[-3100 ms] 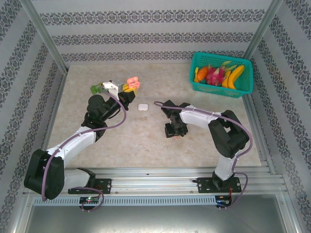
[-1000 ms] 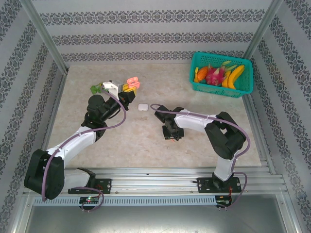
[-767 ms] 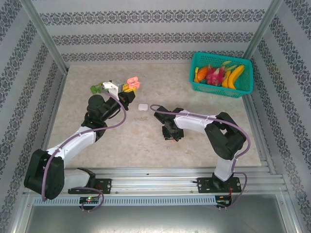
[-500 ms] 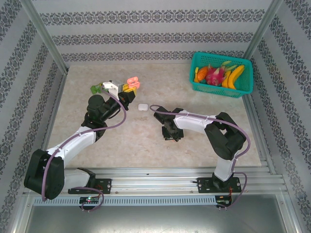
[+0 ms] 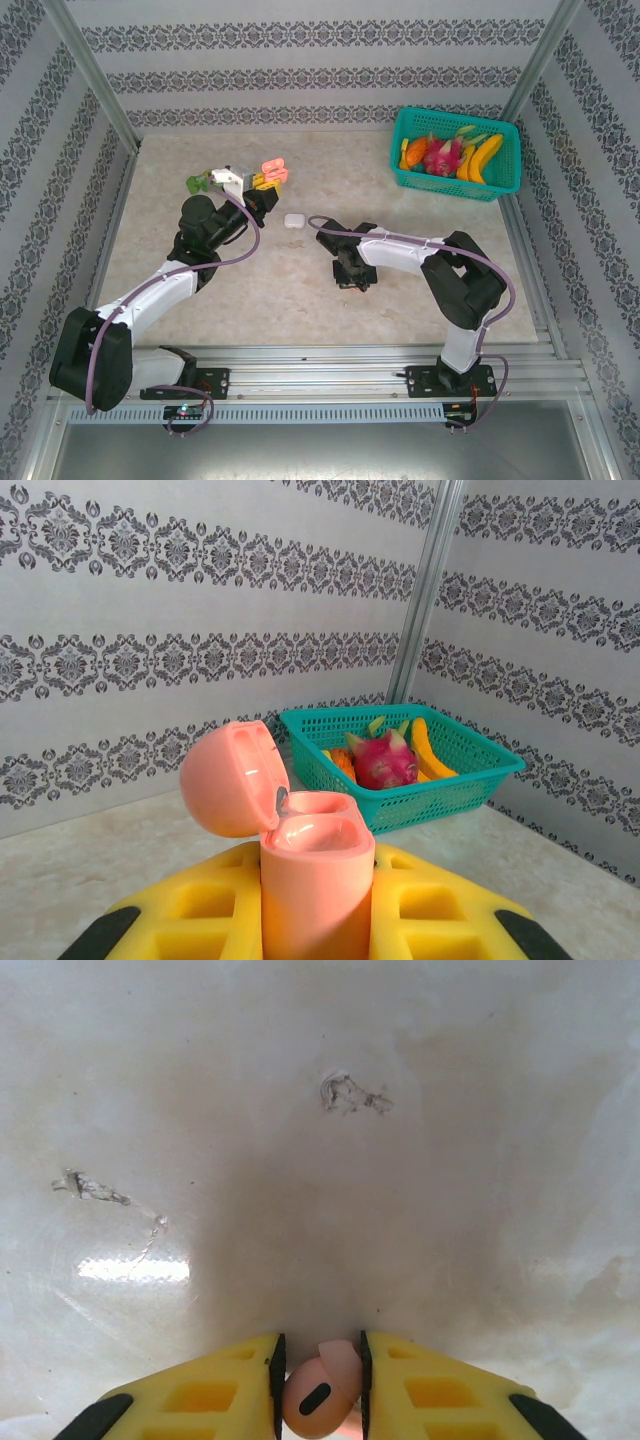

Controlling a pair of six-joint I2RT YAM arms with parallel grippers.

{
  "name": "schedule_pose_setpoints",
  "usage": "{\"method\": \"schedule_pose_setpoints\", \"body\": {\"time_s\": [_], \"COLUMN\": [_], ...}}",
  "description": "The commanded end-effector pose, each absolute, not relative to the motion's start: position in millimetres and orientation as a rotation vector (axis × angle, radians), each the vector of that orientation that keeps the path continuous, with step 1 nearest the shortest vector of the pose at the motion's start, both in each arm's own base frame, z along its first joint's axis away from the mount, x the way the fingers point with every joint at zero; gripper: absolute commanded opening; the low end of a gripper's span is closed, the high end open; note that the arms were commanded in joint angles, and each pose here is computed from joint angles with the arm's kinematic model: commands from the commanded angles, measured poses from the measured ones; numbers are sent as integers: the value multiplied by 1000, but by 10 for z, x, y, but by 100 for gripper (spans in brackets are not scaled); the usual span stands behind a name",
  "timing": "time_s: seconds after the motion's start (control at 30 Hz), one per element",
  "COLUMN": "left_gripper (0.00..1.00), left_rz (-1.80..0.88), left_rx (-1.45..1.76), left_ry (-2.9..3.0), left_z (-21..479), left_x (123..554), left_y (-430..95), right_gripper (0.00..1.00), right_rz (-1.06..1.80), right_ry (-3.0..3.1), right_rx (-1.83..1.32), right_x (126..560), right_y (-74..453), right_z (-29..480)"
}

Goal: Insert the wireless bluetooth earbuds into the charging case

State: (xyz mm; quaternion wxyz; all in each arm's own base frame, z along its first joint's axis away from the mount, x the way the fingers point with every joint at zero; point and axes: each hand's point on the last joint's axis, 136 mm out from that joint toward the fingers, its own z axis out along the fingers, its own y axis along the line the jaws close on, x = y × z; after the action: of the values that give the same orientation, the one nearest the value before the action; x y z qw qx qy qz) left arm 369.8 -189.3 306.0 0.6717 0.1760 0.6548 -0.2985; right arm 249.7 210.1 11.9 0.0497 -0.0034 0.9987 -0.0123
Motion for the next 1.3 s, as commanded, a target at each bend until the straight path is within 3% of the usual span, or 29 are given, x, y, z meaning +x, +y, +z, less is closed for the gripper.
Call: {"method": "schedule_pose_setpoints", "body": {"time_s": [0.0,0.57,1.07,1.17,1.27], "left_gripper": [0,0,0,0,0], "left_rz": [-678,-681,-708,-715,-720], "left_rx": [402,407,408,409,410], "left_ry": [1384,1386,1386,1387,1389], "left_z": [3345,3341,3338,3331,3321], "left_x": [3649,3650,3682,3686,3688], "left_y": [-1862,-1870,-1910,-1917,-1925], "right_gripper": [24,18,17,20,33], "right_rz": [-94,-140,-105,-116,-100], "right_ry": [3089,2989,2866,2859,2863], "right_rx": [-7,126,798,870,904], "right_x": [2309,2411,2397,2417,2461], "right_y": [1997,1782,1600,1629,1679], "right_z": [95,289,227,209,202]}}
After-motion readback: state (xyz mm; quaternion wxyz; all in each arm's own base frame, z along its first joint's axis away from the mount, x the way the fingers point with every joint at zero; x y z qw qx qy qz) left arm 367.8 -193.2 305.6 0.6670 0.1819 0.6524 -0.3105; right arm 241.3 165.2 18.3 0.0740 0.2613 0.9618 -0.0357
